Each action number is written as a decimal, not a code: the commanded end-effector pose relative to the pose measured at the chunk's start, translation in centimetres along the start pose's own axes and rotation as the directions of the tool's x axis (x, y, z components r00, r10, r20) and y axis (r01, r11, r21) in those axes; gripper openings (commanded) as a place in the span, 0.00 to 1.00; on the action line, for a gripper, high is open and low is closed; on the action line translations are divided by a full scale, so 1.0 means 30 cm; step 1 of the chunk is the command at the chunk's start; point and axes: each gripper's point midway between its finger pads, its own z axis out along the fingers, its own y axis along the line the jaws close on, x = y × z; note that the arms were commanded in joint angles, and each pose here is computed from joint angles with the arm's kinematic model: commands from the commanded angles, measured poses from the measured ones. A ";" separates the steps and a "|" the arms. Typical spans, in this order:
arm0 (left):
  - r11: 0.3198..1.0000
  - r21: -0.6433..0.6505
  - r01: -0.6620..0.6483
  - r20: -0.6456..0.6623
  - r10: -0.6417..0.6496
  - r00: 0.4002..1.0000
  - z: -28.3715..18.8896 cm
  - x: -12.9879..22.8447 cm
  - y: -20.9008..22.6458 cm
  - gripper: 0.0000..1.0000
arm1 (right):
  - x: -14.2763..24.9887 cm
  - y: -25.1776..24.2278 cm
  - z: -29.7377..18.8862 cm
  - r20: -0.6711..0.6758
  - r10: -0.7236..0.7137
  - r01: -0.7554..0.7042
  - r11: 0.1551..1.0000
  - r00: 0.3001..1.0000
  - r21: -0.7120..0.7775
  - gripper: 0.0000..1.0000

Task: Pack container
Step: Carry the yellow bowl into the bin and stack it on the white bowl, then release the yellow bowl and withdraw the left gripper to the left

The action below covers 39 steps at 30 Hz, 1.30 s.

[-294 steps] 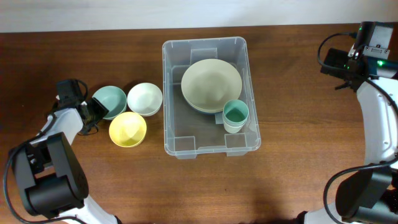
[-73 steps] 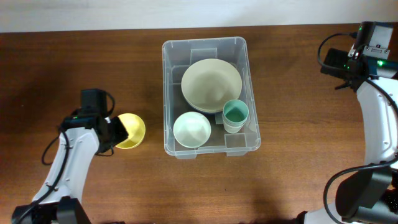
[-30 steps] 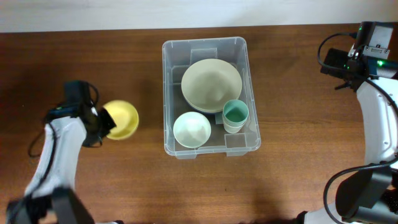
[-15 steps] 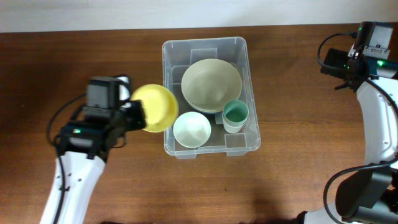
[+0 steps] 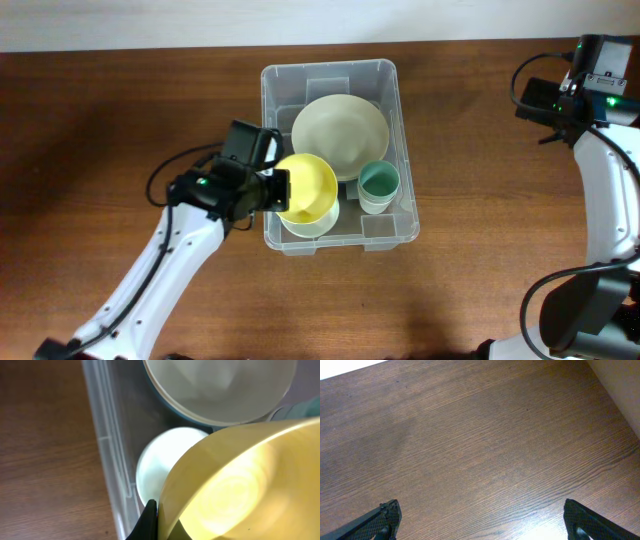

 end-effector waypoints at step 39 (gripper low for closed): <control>0.827 -0.271 0.493 0.438 -0.350 0.828 -0.429 -0.188 0.598 0.99 | -0.023 -0.019 -0.018 0.024 0.016 -0.016 1.000 1.000 0.017 0.99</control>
